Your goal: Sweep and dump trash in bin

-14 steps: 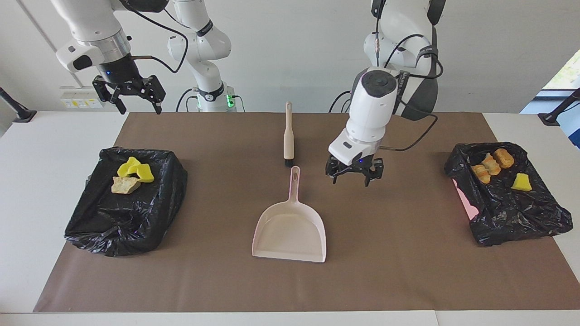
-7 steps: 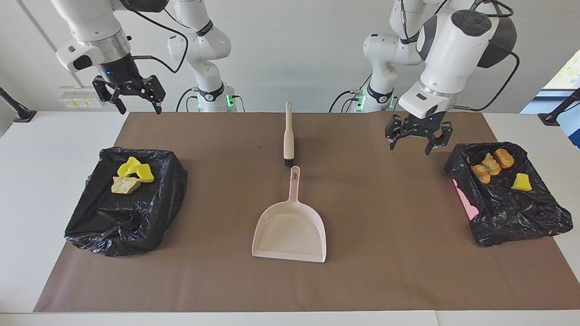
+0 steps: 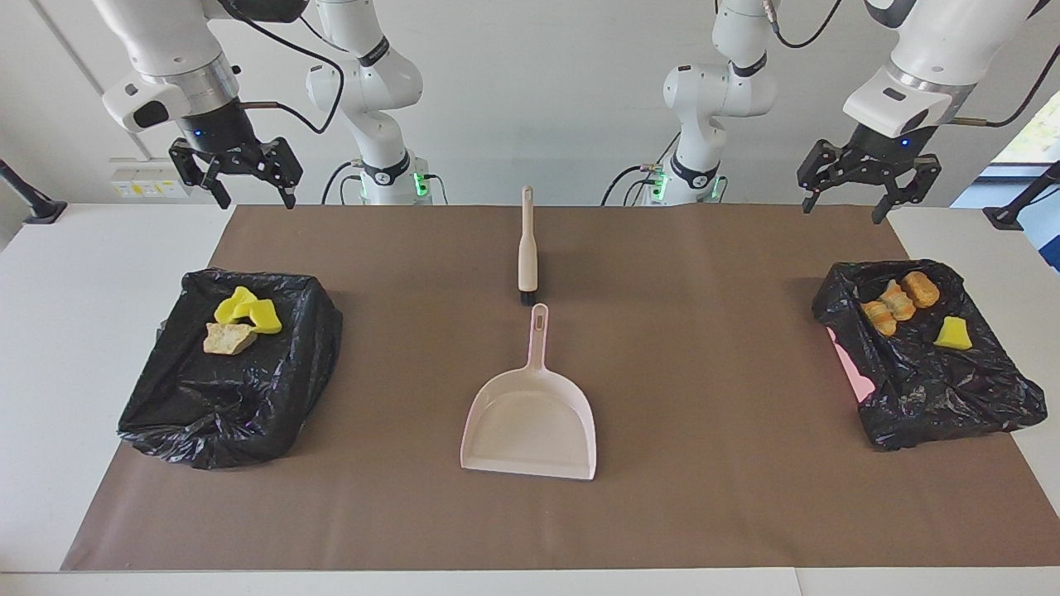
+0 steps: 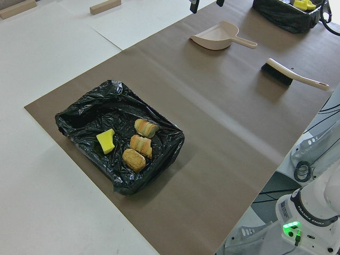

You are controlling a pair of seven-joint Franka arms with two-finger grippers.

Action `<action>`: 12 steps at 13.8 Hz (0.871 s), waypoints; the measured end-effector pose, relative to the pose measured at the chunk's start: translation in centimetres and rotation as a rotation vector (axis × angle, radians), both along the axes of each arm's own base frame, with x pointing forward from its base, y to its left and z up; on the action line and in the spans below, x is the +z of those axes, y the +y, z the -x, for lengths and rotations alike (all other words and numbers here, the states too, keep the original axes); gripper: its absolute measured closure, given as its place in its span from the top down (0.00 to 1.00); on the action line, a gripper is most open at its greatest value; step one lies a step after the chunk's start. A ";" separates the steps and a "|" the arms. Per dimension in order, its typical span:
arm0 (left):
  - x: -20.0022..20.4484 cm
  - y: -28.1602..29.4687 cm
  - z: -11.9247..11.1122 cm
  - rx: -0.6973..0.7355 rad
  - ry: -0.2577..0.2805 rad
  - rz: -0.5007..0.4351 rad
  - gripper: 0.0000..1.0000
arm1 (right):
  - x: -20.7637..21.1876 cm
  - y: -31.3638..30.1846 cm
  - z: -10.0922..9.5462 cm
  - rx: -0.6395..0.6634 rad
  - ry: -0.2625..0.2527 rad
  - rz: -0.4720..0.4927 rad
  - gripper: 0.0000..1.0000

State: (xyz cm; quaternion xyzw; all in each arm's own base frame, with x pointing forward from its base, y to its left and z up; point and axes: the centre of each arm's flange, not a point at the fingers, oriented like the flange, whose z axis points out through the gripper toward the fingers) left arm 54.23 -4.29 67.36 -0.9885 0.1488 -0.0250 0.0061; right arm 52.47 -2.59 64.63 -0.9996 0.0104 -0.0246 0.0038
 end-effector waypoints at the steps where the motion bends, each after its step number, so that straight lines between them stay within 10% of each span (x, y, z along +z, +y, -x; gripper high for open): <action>1: 0.2 0.3 0.0 0.002 0.001 0.000 1.00 | 0.0 0.0 0.0 0.000 0.000 0.000 1.00; 12: 0.4 -0.2 0.2 -0.007 -0.001 0.000 1.00 | 0.0 0.0 0.0 0.000 0.000 0.000 1.00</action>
